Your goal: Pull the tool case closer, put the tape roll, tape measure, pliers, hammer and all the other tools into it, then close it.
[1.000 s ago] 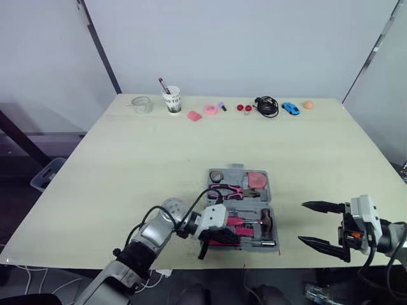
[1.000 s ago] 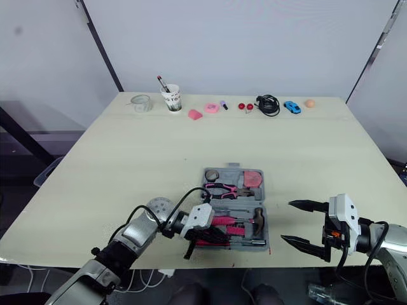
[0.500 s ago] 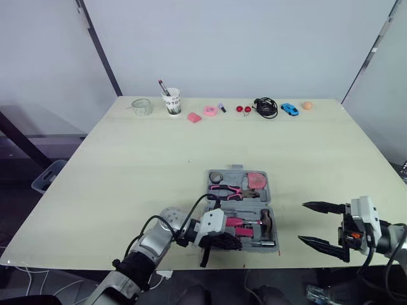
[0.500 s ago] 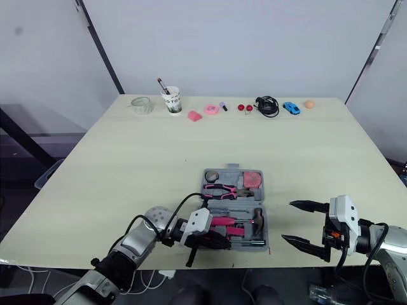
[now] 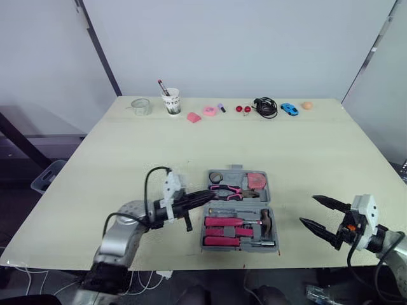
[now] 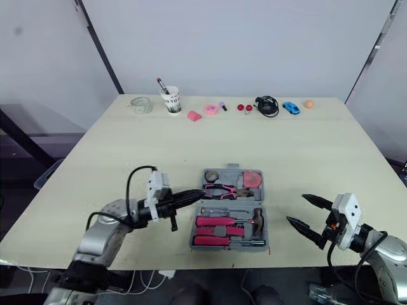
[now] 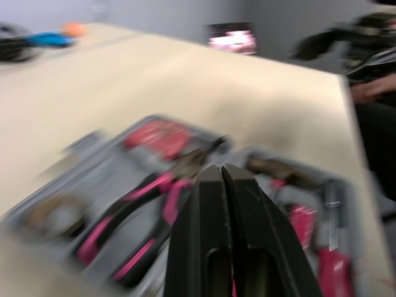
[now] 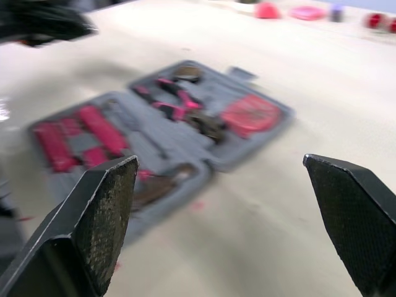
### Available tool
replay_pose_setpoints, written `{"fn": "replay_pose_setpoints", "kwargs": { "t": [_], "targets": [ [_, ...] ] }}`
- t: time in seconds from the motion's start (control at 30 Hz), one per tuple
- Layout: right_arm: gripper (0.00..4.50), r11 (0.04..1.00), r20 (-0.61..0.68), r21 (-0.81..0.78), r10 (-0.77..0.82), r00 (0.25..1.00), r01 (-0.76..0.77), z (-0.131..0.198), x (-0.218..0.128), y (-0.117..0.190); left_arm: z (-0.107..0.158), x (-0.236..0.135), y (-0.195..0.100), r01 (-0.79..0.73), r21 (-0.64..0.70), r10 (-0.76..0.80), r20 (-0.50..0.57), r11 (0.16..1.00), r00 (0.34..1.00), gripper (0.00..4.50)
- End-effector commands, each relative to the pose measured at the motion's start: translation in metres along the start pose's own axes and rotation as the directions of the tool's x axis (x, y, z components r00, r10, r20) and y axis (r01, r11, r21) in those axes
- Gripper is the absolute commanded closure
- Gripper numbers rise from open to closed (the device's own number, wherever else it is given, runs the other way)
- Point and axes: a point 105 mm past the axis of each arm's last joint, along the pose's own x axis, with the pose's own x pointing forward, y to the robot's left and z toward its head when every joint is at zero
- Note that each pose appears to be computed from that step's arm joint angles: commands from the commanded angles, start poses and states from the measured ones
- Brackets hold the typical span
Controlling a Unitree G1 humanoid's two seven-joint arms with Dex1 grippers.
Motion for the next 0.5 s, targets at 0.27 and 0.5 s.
{"fn": "replay_pose_setpoints", "kwargs": {
  "t": [0.27, 0.5],
  "targets": [
    [0.00, 0.971, -0.022, -0.012, -0.240, 0.971, 0.240, -0.015, -0.039, -0.019, -0.018, -0.079, 0.021, -0.361, 0.010, 0.361, -0.044, 0.932, 0.931, 0.04],
    [0.00, 0.949, -0.098, -0.009, -0.315, 0.944, 0.315, -0.033, -0.075, -0.015, -0.048, -0.132, 0.005, -0.492, -0.017, 0.484, -0.153, 0.870, 0.861, 0.04]
  ]
}}
